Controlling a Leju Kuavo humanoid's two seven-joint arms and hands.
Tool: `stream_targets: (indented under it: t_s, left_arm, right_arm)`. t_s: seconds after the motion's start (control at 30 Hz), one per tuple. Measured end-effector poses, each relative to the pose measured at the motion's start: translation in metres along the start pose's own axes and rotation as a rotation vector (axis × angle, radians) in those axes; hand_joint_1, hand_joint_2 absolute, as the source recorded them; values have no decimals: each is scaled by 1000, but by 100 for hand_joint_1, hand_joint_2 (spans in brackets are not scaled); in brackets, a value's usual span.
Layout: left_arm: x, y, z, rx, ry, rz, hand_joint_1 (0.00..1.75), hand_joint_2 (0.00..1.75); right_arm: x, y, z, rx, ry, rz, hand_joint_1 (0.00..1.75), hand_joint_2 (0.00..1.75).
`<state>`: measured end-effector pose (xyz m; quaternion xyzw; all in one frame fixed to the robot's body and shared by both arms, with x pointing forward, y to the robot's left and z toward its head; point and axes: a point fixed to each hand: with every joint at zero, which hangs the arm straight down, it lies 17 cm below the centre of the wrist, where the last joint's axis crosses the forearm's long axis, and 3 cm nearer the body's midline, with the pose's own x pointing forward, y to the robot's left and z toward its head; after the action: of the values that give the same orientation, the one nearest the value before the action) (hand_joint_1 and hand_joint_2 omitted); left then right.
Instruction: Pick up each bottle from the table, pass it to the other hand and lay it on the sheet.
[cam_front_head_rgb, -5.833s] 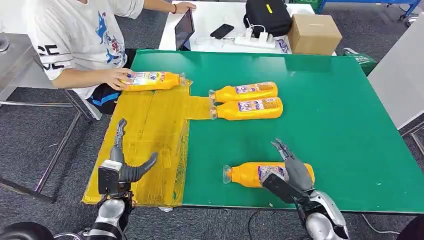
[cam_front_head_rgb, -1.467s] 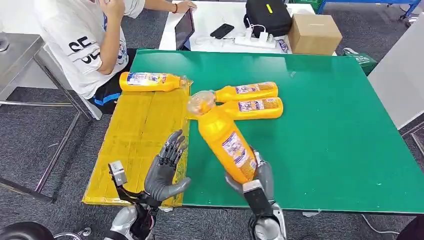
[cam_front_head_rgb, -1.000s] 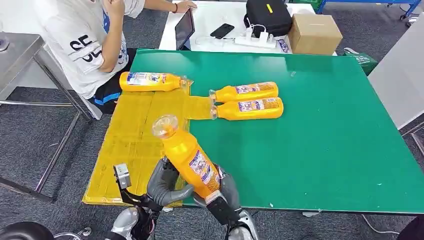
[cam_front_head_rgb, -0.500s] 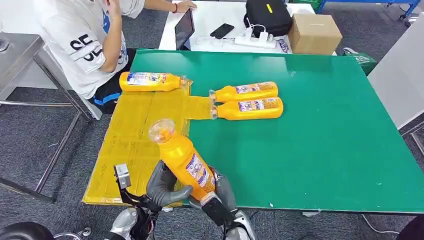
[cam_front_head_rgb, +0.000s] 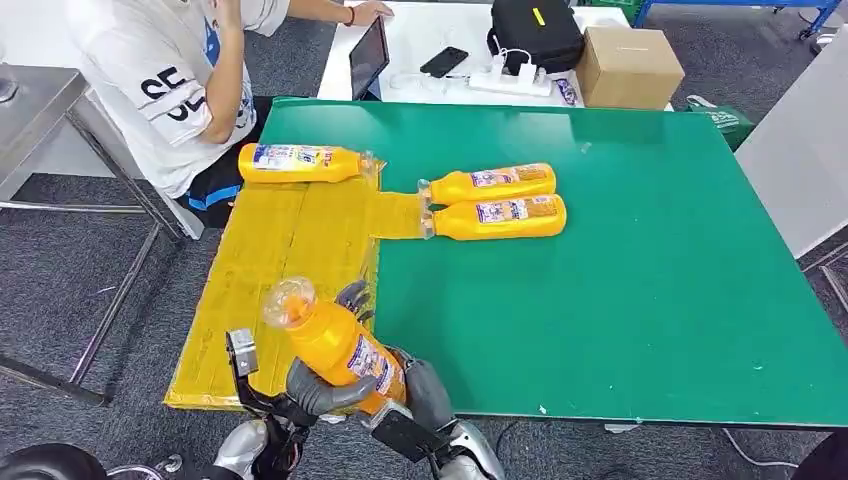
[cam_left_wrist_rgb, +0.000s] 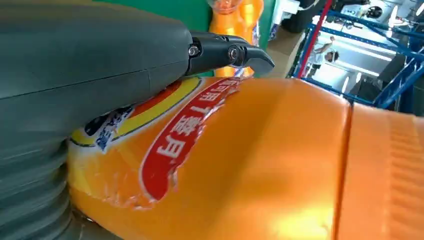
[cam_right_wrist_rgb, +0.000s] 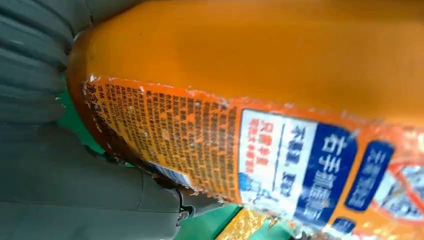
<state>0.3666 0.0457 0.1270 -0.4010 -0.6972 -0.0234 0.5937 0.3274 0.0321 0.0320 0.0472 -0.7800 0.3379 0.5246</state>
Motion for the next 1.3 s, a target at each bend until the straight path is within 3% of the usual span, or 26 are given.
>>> stream_targets:
  t_s: [0.33, 0.37, 1.23, 1.27, 1.3]
  left_arm:
    - [-11, 8, 6, 22, 33, 17, 0, 175]
    - [-11, 8, 6, 22, 31, 20, 175, 175]
    - [12, 12, 5, 24, -31, 124, 175, 175]
    - [12, 12, 5, 24, -32, 124, 175, 175]
    - [13, 12, 4, 23, -32, 124, 175, 175]
  right_arm:
    - [-11, 10, 4, 63, 14, 47, 175, 175]
    - [-11, 11, 4, 68, 15, 49, 175, 175]
    - [-9, 7, -8, 63, 10, 92, 166, 175]
    - [-9, 7, -8, 63, 10, 92, 24, 175]
    - [-9, 7, -8, 62, 10, 92, 0, 175]
